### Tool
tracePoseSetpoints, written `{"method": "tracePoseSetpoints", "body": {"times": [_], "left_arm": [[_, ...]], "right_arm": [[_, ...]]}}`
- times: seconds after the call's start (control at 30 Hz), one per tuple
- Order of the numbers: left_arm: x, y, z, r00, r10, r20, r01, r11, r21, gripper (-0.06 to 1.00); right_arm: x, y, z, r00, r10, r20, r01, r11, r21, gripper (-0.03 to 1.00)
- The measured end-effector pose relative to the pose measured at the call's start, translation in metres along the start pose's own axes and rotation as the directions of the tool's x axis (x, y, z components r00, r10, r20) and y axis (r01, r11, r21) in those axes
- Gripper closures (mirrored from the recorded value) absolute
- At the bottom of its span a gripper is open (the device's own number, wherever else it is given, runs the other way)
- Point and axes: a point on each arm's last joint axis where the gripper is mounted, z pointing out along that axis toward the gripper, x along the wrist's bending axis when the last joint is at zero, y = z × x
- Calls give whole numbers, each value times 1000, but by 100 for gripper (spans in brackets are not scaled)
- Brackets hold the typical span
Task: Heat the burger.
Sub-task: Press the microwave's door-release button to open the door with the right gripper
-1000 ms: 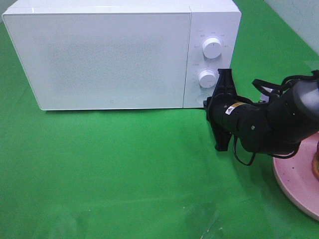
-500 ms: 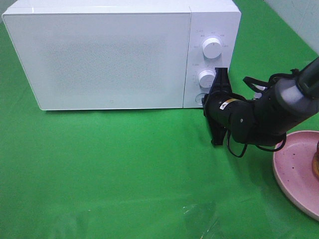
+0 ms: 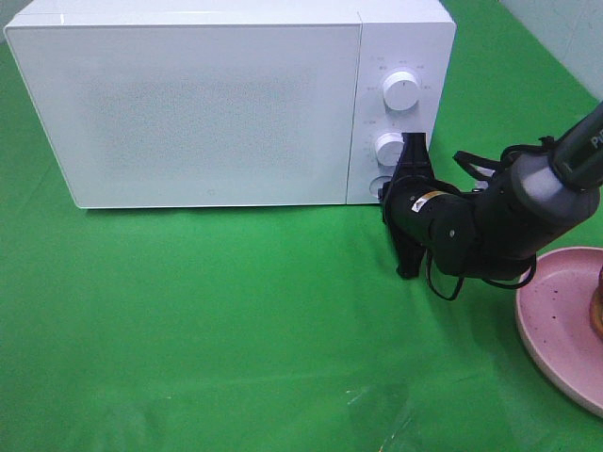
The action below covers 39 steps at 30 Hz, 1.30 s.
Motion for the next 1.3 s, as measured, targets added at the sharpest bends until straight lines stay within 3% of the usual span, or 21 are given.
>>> {"method": "tracePoseSetpoints", "body": {"times": [1.17,1.3], "left_arm": [[0,0,0,1000,0,0,0,1000,0,-5],[0,0,0,1000,0,0,0,1000,0,-5]], "right_arm": [[7,-4,1,998,-11,-64,10,1000,-15,97],[6,-6,5,994,-62,-84,60,998,-32,97]]}}
